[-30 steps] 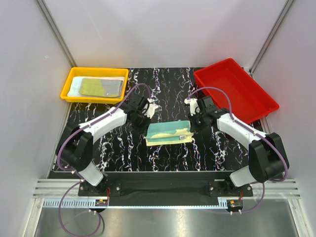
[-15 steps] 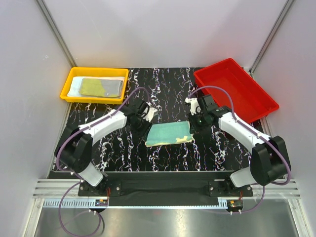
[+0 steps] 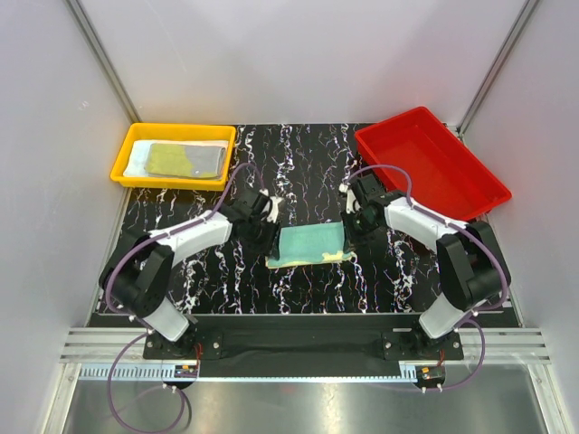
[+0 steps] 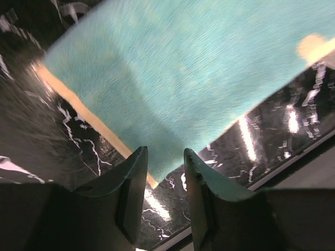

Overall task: Fold and stack the towels
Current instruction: Fold the towel

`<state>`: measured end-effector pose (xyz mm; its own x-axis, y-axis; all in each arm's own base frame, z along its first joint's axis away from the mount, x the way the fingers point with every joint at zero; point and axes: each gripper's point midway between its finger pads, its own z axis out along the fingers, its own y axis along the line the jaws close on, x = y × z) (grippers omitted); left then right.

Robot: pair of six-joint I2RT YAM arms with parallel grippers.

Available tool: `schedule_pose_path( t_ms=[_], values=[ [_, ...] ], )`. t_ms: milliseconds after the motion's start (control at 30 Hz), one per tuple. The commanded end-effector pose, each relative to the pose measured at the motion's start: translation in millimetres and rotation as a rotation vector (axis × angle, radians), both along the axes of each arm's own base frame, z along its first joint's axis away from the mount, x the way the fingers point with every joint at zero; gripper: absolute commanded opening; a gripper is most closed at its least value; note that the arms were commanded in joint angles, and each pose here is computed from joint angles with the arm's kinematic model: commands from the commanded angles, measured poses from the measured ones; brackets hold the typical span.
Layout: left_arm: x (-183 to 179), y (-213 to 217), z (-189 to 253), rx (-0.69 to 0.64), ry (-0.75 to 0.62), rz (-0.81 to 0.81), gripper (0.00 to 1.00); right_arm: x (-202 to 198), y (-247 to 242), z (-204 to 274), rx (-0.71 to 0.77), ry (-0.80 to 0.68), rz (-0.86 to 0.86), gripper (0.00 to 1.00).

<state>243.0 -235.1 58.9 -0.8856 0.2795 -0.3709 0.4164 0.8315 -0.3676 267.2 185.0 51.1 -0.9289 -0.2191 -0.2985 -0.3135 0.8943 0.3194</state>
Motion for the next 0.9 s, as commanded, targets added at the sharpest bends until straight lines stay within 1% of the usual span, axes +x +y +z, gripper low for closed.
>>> schedule_pose_path(
  t_ms=[0,100,200,233,267,400,433,467,533,567,700,767,867],
  values=[
    [-2.0,-5.9,-22.8,-0.048,0.043,0.099,0.38,0.6,-0.6,-7.7,-0.019,0.002,-0.048,0.06],
    [-1.8,-1.7,-26.2,-0.024,0.048,0.114,0.39,5.6,-0.6,-1.8,-0.028,-0.008,-0.045,0.05],
    [6.5,-1.0,-4.3,-0.023,0.001,0.131,0.42,6.6,1.7,6.2,-0.011,-0.012,-0.070,0.06],
    [16.4,-2.4,10.0,-0.026,-0.039,0.145,0.44,5.6,2.8,8.9,-0.001,-0.011,-0.076,0.06],
    [15.6,0.6,19.8,-0.019,-0.046,0.153,0.47,5.7,4.9,11.8,0.014,-0.011,-0.093,0.06],
    [26.3,4.4,41.2,-0.017,-0.103,0.202,0.51,3.3,19.9,27.5,0.130,-0.031,-0.113,0.10],
    [26.4,6.1,39.2,-0.014,-0.105,0.216,0.51,-1.8,16.7,19.4,0.116,-0.011,-0.135,0.10],
    [21.3,10.4,28.5,-0.005,-0.077,0.244,0.52,-3.7,14.1,15.0,0.107,-0.004,-0.145,0.10],
    [20.5,9.5,19.2,-0.026,-0.070,0.267,0.52,-9.3,9.0,-2.6,0.081,0.021,-0.161,0.10],
    [15.8,11.1,5.8,-0.035,-0.055,0.286,0.52,-10.3,7.6,-8.7,0.074,0.028,-0.167,0.09],
    [8.5,14.3,-13.3,-0.059,-0.026,0.323,0.55,-14.0,2.0,-31.9,0.035,0.059,-0.199,0.09],
    [9.4,14.0,-18.7,-0.065,-0.015,0.330,0.55,-14.9,0.7,-35.3,0.031,0.060,-0.207,0.08],
    [11.4,16.4,-22.9,-0.059,-0.017,0.347,0.57,-12.5,3.2,-28.0,0.054,0.038,-0.209,0.08]
  ],
)
